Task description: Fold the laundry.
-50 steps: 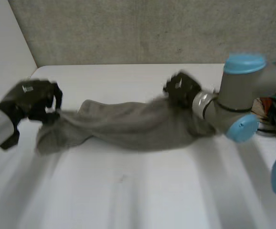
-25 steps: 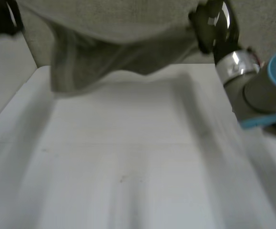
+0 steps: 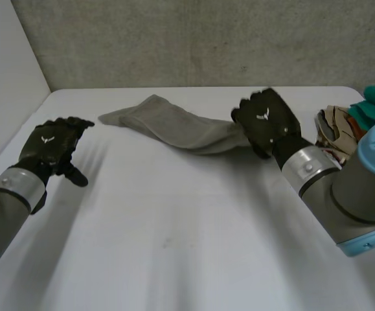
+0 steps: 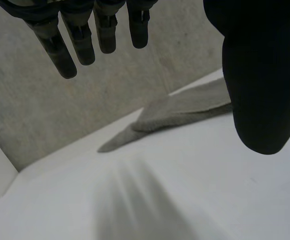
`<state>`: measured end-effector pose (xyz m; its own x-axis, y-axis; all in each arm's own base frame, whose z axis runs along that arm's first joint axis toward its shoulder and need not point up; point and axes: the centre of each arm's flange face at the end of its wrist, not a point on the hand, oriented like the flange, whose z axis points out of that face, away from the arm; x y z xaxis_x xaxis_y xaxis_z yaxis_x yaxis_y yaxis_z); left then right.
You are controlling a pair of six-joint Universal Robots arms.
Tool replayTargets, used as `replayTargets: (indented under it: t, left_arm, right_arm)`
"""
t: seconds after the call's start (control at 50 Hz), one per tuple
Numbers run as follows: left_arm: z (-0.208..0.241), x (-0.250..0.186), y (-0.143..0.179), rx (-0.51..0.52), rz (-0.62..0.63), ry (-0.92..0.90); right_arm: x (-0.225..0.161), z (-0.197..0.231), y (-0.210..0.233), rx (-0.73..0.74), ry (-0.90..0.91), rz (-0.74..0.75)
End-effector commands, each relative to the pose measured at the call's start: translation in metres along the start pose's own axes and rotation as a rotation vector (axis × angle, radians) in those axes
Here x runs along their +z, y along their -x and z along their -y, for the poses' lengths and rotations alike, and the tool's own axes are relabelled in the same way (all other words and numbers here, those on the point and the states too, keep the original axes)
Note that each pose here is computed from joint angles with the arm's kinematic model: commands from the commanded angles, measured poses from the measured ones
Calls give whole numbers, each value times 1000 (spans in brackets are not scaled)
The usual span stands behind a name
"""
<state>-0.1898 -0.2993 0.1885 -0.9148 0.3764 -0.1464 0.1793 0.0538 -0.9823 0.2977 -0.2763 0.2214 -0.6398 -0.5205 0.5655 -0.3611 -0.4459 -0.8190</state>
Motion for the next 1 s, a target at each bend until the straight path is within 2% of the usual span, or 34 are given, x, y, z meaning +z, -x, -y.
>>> replayTargets:
  t: [0.02, 0.24, 0.4, 0.48, 0.6, 0.94, 1.0]
  left_arm:
    - [8, 22, -8, -13, -31, -79]
    - [3, 52, -49, -8, -173, -118]
    - [-20, 50, -95, -15, -301, -39]
    - [-21, 50, -106, -15, -339, -43]
    - [-10, 53, -101, -17, -323, -68]
    - [2, 49, -40, -15, -275, -57]
    - [1, 50, -39, -22, -284, -57]
  right_arm:
    - [-12, 65, -5, -18, -174, 20]
    - [-46, 133, 6, -33, -328, 118]
    - [-60, 144, 8, -17, -333, 145]
    - [-67, 142, 10, -2, -322, 166]
    - [-69, 135, 6, -3, -309, 157]
    - [-68, 137, 2, -10, -320, 154]
    - [-68, 137, 3, -9, -319, 156]
